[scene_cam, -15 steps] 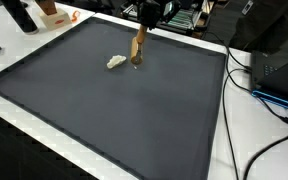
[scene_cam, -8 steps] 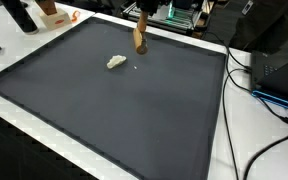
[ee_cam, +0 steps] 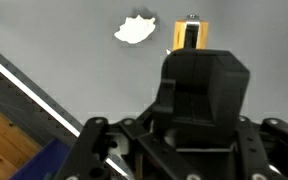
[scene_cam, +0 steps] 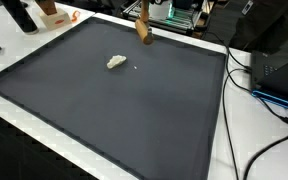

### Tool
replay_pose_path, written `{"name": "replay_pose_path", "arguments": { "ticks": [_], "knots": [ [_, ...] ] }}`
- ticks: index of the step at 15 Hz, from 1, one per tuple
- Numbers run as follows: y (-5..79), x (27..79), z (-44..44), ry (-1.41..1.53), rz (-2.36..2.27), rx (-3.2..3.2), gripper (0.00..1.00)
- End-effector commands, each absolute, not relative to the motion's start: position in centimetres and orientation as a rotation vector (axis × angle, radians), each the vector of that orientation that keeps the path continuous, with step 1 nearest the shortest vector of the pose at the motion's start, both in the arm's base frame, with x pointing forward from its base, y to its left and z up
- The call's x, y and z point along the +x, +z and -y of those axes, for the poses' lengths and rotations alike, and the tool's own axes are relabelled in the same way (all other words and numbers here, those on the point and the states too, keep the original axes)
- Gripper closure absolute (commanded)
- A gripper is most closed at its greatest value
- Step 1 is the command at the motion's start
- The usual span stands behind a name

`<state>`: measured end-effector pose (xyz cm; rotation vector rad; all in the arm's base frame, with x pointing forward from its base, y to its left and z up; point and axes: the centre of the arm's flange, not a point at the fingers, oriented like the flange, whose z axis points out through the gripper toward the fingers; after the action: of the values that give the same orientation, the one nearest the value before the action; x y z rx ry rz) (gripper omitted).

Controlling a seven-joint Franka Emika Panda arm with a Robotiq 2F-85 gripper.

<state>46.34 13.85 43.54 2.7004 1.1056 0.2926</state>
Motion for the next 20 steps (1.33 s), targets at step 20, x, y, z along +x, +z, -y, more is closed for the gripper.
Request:
{"name": "replay_pose_path", "arguments": {
  "ticks": [20],
  "knots": [
    [35.1,50.0,-7.2,0.246,-1.495,2.582,0.77]
  ]
}}
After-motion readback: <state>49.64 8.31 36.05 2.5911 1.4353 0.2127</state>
